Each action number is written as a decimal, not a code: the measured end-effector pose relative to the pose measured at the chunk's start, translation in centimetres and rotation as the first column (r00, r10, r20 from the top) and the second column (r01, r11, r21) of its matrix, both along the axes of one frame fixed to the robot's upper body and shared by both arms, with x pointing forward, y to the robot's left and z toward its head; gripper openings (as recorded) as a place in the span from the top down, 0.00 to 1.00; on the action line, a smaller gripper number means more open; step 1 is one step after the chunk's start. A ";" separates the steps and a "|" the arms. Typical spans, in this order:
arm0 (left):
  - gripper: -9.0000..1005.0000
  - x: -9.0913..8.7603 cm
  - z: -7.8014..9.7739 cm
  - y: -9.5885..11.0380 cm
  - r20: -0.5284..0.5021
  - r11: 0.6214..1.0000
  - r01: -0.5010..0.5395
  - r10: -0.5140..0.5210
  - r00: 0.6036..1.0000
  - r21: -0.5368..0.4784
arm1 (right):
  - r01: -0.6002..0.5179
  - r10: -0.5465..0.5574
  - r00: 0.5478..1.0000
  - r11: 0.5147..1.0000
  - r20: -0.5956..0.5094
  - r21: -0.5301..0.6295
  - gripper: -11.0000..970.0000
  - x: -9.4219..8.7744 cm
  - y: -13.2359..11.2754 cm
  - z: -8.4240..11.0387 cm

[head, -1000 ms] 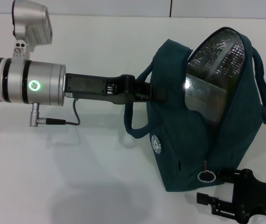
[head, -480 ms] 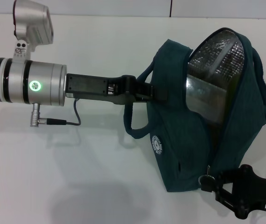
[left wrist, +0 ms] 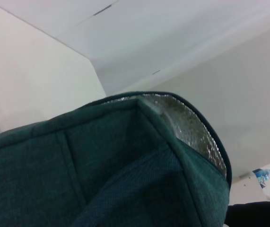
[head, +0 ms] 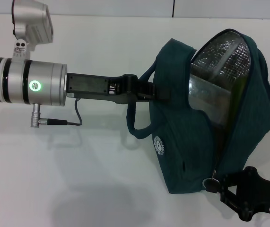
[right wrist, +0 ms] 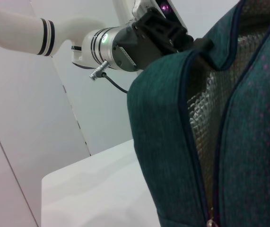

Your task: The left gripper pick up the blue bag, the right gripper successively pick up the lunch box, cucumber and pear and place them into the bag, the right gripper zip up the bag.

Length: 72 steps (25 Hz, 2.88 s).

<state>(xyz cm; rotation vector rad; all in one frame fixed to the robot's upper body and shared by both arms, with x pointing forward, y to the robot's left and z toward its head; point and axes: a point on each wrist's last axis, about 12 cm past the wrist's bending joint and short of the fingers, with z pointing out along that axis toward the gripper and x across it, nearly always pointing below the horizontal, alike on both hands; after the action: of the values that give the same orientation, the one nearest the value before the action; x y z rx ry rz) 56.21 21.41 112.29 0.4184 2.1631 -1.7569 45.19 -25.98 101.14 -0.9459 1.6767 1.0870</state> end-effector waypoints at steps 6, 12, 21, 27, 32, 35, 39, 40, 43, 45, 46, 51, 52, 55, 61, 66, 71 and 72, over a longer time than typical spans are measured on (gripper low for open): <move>0.95 0.0 0.0 0.1 0.002 1.000 -0.002 0.002 1.000 0.000 | 0.003 -0.003 1.000 1.000 -0.003 -0.001 0.98 -0.1 -0.1 0.0; 0.95 0.0 0.0 0.0 0.004 1.000 -0.002 0.002 1.000 -0.001 | 0.004 -0.004 1.000 1.000 -0.004 0.001 0.97 -0.1 -0.1 0.0; 0.95 0.0 0.0 -0.1 0.003 1.000 0.001 -0.001 1.000 -0.001 | 0.004 -0.004 1.000 1.000 -0.015 0.005 0.93 -0.1 -0.2 0.0; 0.95 0.0 0.0 -0.1 0.003 1.000 0.001 -0.001 1.000 -0.002 | 0.004 -0.004 1.000 1.000 -0.016 0.008 0.90 -0.1 -0.2 0.1; 0.95 0.0 0.0 -0.1 0.003 1.000 0.000 0.000 1.000 -0.002 | 0.004 -0.004 1.000 1.000 -0.015 0.008 0.89 -0.1 -0.3 0.1; 0.95 0.0 0.0 -0.1 0.003 1.000 0.000 0.000 1.000 -0.002 | 0.002 -0.002 1.000 1.000 -0.016 0.006 0.90 -0.2 -0.3 0.1; 0.95 0.0 0.0 -0.1 0.003 1.000 0.001 -0.001 1.000 -0.002 | -0.002 0.002 1.000 1.000 -0.015 0.004 0.90 -0.2 -0.3 0.0; 0.95 0.0 0.0 -0.1 0.003 1.000 0.001 -0.001 1.000 -0.002 | -0.002 0.002 1.000 1.000 -0.015 0.004 0.90 -0.2 -0.3 0.0; 0.95 0.0 0.0 -0.1 0.003 1.000 0.001 -0.001 1.000 -0.001 | -0.002 0.002 1.000 1.000 -0.012 0.003 0.90 -0.3 -0.4 0.0; 0.95 0.0 0.0 -0.1 0.003 1.000 0.000 0.000 1.000 -0.002 | 0.000 0.000 1.000 1.000 -0.012 0.004 0.90 -0.3 -0.4 0.0; 0.95 0.0 0.0 0.0 0.002 1.000 0.000 0.000 1.000 -0.002 | 0.002 -0.002 1.000 1.000 -0.012 0.005 0.91 -0.3 -0.4 0.0; 0.95 0.0 0.0 0.0 0.002 1.000 -0.001 0.001 1.000 -0.002 | 0.010 -0.009 1.000 1.000 -0.015 0.006 0.92 -0.5 -0.6 0.0; 0.95 0.0 0.0 0.0 0.002 1.000 -0.001 0.001 1.000 -0.002 | 0.010 -0.010 1.000 1.000 -0.015 0.007 0.93 -0.6 -0.6 -0.1; 0.95 0.0 0.0 0.0 0.003 1.000 -0.001 0.001 1.000 -0.002 | 0.010 -0.010 1.000 1.000 -0.014 0.008 0.94 -0.7 -0.7 -0.1; 0.95 0.0 0.0 0.0 0.004 1.000 -0.001 0.001 1.000 -0.002 | 0.010 -0.010 1.000 1.000 -0.012 0.008 0.96 -0.7 -0.7 -0.1; 0.95 0.0 0.0 0.0 0.003 1.000 0.001 -0.001 1.000 -0.001 | 0.007 -0.007 1.000 1.000 -0.002 0.005 0.96 -0.5 -0.7 0.0; 0.95 0.0 0.0 0.0 0.005 1.000 0.000 0.000 1.000 -0.001 | 0.003 -0.003 1.000 1.000 0.008 0.004 0.97 -0.5 -0.7 0.1; 0.95 0.0 0.0 0.0 0.005 1.000 0.000 0.000 1.000 -0.001 | 0.001 -0.001 1.000 1.000 0.009 0.004 0.97 -0.5 -0.7 0.1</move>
<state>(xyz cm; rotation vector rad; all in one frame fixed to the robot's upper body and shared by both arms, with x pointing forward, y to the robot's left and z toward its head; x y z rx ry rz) 56.18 21.37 112.26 0.4222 2.1583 -1.7555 44.73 -26.70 101.29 -0.9466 1.6668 1.0833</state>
